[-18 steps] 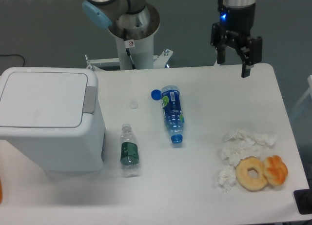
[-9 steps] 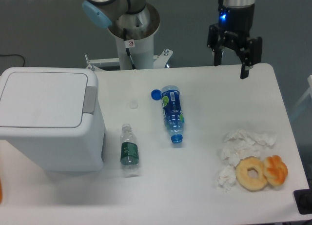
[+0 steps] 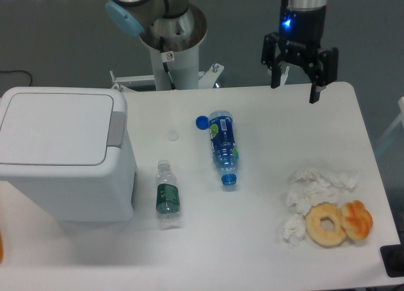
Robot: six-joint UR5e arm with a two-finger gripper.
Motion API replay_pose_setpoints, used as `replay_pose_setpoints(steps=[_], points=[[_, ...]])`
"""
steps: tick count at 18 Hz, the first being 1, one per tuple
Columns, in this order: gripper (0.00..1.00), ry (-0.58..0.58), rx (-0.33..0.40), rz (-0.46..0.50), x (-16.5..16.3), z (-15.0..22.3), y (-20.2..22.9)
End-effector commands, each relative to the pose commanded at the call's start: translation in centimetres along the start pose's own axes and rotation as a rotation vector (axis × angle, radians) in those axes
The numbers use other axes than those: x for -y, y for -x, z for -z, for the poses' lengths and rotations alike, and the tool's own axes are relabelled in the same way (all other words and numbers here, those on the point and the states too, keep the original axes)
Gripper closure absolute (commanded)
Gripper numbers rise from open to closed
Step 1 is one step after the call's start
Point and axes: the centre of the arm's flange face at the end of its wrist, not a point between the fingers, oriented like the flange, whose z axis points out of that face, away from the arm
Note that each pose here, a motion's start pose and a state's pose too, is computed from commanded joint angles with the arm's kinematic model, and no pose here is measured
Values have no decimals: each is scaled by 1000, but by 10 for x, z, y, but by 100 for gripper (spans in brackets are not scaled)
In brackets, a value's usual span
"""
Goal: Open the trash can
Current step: 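Move the open gripper over to the white trash can's lid edge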
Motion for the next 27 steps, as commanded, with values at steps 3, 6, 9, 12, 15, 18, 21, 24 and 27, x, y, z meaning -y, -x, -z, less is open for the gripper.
replay_pose_setpoints(steps=[3, 6, 9, 12, 15, 18, 21, 24, 27], points=[[0, -22, 15, 98, 19, -3, 1], [0, -46, 7, 177, 32, -5, -2], [0, -69, 25, 213, 43, -4, 0], [0, -117, 22, 285, 54, 0, 0], [0, -164, 19, 374, 61, 8, 4], [0, -215, 1, 427, 67, 11, 4], [0, -256, -26, 470, 76, 11, 1], [0, -281, -69, 518, 101, 5, -8], [0, -312, -114, 564, 118, -1, -11]])
